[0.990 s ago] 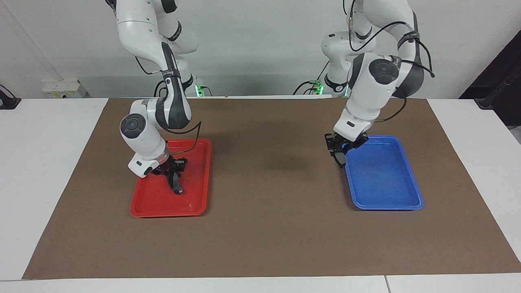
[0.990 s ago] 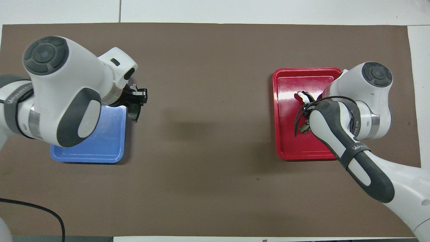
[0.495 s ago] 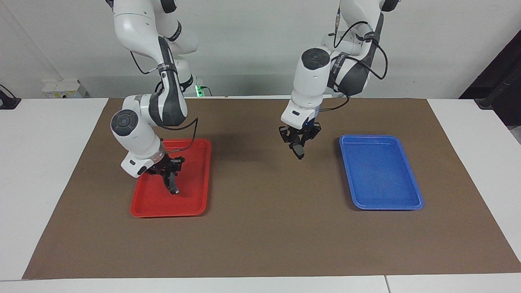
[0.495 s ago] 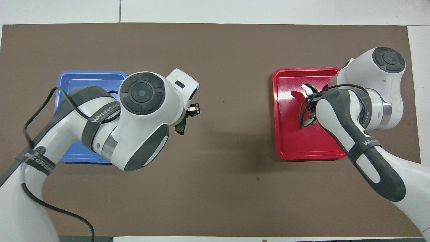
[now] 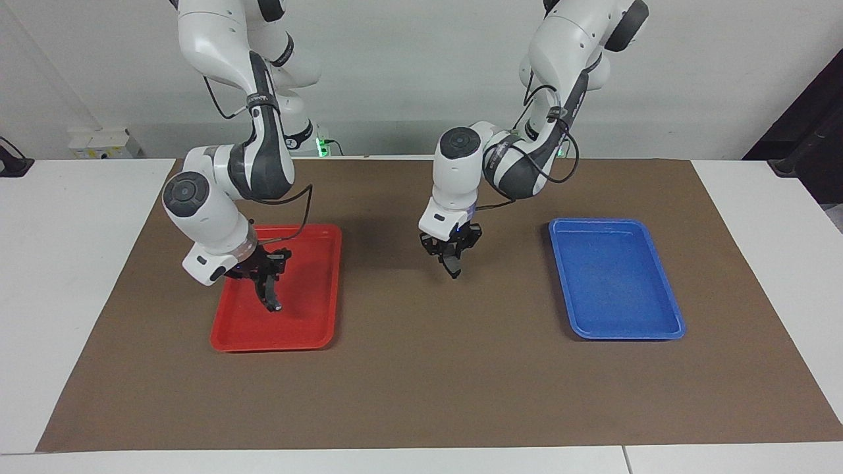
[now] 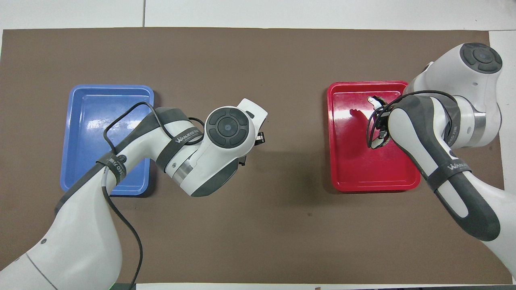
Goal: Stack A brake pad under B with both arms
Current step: 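Lower the flat pad onto the table center and open the left gripper, then return the left gripper to rest while the right gripper carries the curved pad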
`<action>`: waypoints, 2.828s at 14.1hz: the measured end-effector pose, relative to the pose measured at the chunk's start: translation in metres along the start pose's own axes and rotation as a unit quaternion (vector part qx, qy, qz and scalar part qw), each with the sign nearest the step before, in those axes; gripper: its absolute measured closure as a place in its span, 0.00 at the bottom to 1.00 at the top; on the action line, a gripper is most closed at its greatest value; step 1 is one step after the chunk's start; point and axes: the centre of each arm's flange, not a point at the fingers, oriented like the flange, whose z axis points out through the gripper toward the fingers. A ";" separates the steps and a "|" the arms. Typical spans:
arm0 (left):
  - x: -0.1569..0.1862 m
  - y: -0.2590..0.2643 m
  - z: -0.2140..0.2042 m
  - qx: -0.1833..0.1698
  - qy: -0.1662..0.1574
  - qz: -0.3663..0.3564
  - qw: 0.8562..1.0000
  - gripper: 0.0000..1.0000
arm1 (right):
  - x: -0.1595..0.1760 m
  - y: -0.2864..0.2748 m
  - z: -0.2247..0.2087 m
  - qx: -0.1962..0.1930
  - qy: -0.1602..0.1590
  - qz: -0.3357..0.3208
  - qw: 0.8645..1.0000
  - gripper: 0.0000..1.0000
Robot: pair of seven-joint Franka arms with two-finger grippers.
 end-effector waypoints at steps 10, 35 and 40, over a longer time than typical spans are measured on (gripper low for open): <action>-0.008 0.040 0.055 -0.011 -0.028 0.016 0.999 0.59 | 0.000 0.002 0.001 0.000 -0.001 0.001 1.000 0.58; 0.119 -0.143 -0.169 0.057 -0.024 0.060 0.996 0.00 | 0.011 -0.130 -0.035 -0.007 0.010 -0.028 1.000 0.58; 0.137 -0.303 -0.248 0.020 -0.044 0.104 0.993 0.00 | 0.020 -0.237 -0.021 0.015 0.009 -0.025 1.000 0.58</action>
